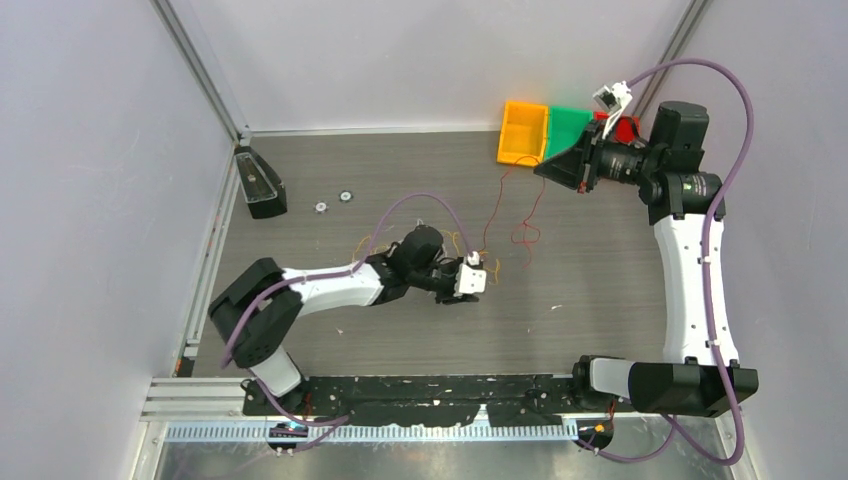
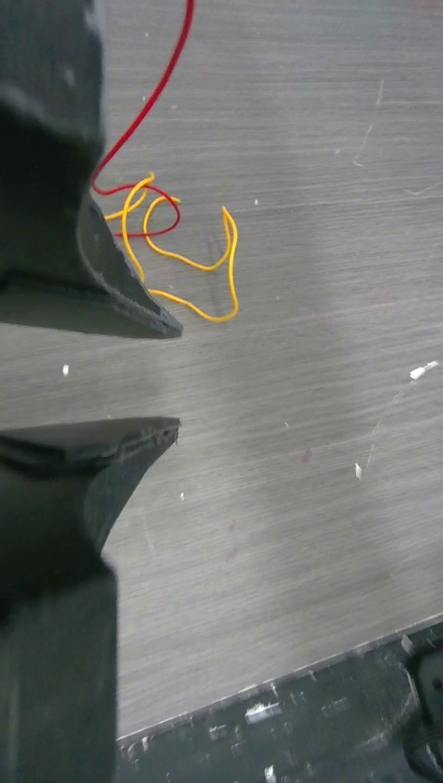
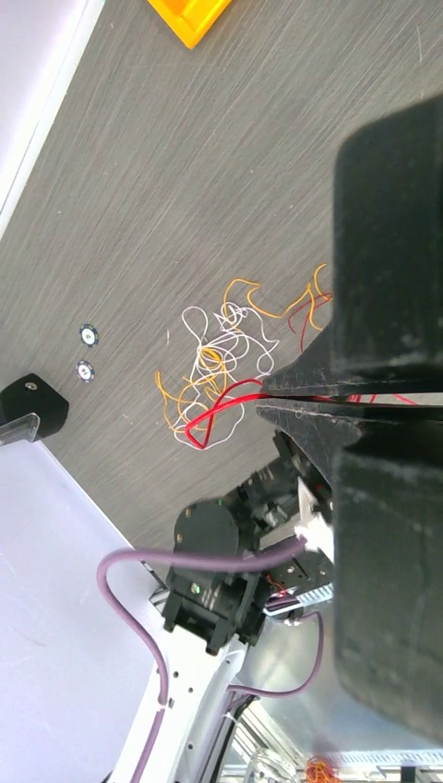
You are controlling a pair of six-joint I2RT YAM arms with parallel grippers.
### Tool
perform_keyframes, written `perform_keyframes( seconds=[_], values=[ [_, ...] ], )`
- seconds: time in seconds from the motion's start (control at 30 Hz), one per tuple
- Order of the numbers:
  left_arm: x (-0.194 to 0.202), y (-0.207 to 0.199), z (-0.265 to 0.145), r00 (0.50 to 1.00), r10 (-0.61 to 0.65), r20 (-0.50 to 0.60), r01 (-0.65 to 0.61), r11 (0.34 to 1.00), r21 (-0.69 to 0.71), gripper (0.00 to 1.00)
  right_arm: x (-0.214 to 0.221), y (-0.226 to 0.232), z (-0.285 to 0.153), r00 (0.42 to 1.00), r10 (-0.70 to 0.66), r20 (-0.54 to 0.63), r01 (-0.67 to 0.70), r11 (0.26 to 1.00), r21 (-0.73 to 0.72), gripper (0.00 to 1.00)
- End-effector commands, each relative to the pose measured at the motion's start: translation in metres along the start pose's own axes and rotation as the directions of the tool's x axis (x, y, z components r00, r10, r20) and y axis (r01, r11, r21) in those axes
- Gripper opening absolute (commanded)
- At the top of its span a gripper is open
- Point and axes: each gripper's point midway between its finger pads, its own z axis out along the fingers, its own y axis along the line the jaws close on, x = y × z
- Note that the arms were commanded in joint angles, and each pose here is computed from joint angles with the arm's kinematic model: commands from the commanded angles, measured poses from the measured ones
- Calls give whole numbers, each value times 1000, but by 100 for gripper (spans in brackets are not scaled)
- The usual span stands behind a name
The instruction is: Untangle the cables
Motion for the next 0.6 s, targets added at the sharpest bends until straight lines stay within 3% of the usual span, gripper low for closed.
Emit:
perform_keyframes(
  seconds=[0.0, 0.1, 0.27, 0.43, 0.57],
  values=[
    [-54, -7, -32, 988, 61, 143, -58, 998, -24, 48, -24, 14, -6, 997, -62, 55, 63, 998, -14, 5],
    [-53, -10, -45, 988, -13, 154, 22, 998, -56, 50, -28, 16, -6, 995, -67, 68, 68, 997, -21, 5],
    [-38, 35, -50, 984, -112, 136, 136, 974, -182, 49, -32, 22, -8, 995, -59, 82, 62, 998, -32, 5],
    [-25, 78, -42, 988, -124, 95, 145, 954, -262, 51, -36, 27, -10, 993, -70, 90, 73, 997, -34, 5],
    [-28, 88, -32, 987, -120, 109, 144, 957, -250, 52, -41, 30, -12, 993, -73, 98, 77, 996, -37, 5]
  ],
)
